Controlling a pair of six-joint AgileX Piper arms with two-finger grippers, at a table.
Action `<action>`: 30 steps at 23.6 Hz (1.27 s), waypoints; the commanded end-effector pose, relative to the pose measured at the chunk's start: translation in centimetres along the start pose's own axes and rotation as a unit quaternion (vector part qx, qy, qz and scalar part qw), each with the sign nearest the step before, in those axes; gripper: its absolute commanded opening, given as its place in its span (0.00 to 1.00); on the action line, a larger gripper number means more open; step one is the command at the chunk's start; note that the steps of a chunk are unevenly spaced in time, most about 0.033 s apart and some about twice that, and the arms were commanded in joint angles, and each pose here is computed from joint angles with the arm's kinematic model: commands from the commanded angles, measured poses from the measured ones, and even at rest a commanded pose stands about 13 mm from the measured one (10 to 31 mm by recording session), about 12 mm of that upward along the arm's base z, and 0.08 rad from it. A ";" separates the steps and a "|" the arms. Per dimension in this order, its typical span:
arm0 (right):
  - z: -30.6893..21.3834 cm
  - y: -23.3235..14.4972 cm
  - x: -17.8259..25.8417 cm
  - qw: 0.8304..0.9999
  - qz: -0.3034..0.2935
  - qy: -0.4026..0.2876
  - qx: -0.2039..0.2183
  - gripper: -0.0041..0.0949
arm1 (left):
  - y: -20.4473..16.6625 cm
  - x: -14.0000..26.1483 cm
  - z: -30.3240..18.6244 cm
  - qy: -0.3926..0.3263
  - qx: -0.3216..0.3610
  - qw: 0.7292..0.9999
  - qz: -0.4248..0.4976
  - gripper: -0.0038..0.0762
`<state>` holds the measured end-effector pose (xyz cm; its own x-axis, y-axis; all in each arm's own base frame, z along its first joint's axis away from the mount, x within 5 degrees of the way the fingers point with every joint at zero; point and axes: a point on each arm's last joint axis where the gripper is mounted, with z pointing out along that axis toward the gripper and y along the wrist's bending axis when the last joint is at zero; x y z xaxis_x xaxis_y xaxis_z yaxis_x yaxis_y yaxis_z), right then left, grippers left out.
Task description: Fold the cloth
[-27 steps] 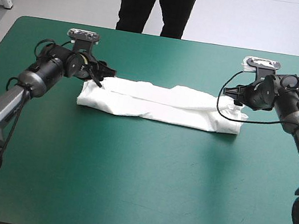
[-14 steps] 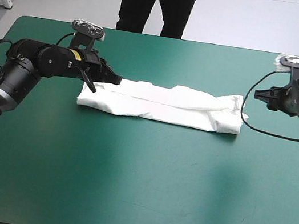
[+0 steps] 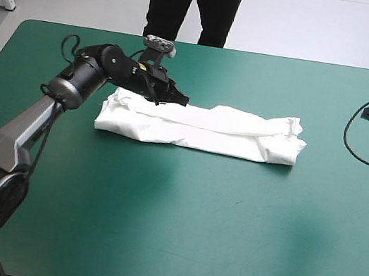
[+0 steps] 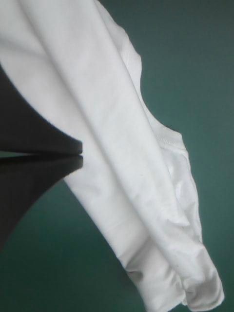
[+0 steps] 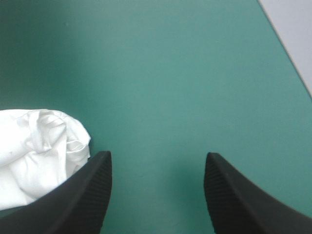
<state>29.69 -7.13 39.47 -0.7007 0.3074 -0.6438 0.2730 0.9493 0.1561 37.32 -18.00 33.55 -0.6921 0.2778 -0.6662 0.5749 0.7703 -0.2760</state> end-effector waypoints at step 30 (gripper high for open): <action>18.8 5.1 4.2 0.941 -0.046 0.196 -0.271 0.70 | -1.4 1.2 13.4 0.114 0.010 0.993 -0.013 0.04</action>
<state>40.06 -2.77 21.60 -0.9501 0.1095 -0.2920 -0.0653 0.8458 0.5295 42.43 -25.78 21.00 -0.8051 0.3923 -0.4449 0.5440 0.7874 -0.2900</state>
